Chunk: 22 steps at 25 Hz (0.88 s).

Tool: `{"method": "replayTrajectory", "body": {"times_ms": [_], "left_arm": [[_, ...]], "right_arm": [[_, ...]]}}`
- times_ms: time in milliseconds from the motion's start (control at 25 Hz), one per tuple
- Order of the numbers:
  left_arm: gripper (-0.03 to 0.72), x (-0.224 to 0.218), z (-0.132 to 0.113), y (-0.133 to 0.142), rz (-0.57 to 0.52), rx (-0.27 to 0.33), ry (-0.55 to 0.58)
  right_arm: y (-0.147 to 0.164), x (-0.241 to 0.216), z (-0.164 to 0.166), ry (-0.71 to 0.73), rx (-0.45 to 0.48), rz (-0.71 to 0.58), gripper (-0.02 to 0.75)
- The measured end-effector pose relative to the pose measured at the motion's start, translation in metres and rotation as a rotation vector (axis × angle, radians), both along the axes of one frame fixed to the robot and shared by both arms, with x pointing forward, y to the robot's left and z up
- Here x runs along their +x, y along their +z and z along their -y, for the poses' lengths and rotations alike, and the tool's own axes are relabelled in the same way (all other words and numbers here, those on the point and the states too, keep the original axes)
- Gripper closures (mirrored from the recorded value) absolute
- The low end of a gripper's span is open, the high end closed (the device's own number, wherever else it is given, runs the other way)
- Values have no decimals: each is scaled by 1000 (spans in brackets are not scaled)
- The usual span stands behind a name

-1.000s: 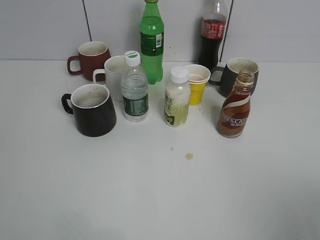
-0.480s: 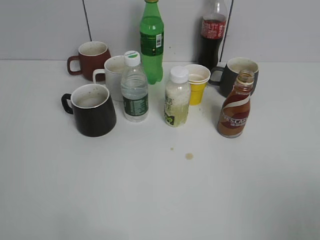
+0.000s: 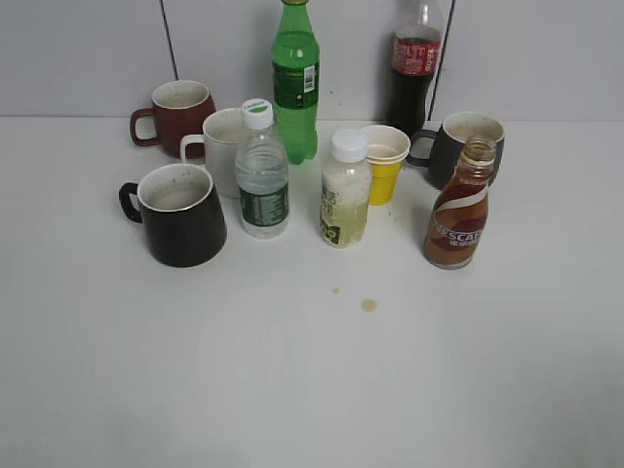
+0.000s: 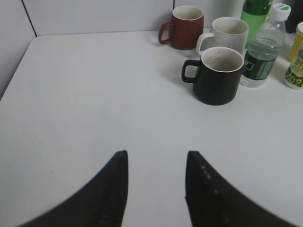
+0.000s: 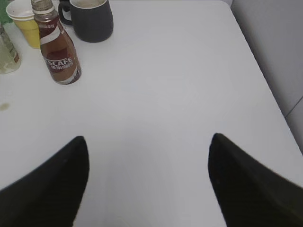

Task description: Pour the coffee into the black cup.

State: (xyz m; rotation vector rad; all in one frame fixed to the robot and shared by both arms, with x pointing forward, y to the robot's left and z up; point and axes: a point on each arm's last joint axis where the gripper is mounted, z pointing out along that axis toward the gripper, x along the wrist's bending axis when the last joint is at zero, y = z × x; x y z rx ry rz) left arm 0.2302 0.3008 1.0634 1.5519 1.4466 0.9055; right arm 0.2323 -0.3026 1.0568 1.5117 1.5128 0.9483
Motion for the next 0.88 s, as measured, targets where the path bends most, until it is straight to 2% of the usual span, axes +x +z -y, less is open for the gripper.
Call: {"method": "replayTrajectory", "body": {"times_ms": [160, 320, 400, 520, 680, 800, 880], "left_arm": [[375, 14, -1, 13, 64, 13, -45], [375, 42, 1, 31, 251, 60, -58], [375, 60, 4, 32, 331, 79, -68], [375, 92, 12, 26, 384, 79, -91], [375, 138, 24, 10, 378, 80, -126], [375, 175, 32, -8, 332, 75, -148], [375, 201, 38, -30, 270, 66, -157]], "right_arm": [[13, 7, -1, 14, -7, 63, 153], [26, 37, -5, 56, -10, 126, 153], [25, 59, -7, 69, -2, 129, 153], [24, 90, -9, 74, 9, 143, 153], [25, 125, -13, 95, 9, 183, 151], [16, 156, -17, 108, 8, 160, 151], [9, 171, -18, 107, 7, 152, 151]]}}
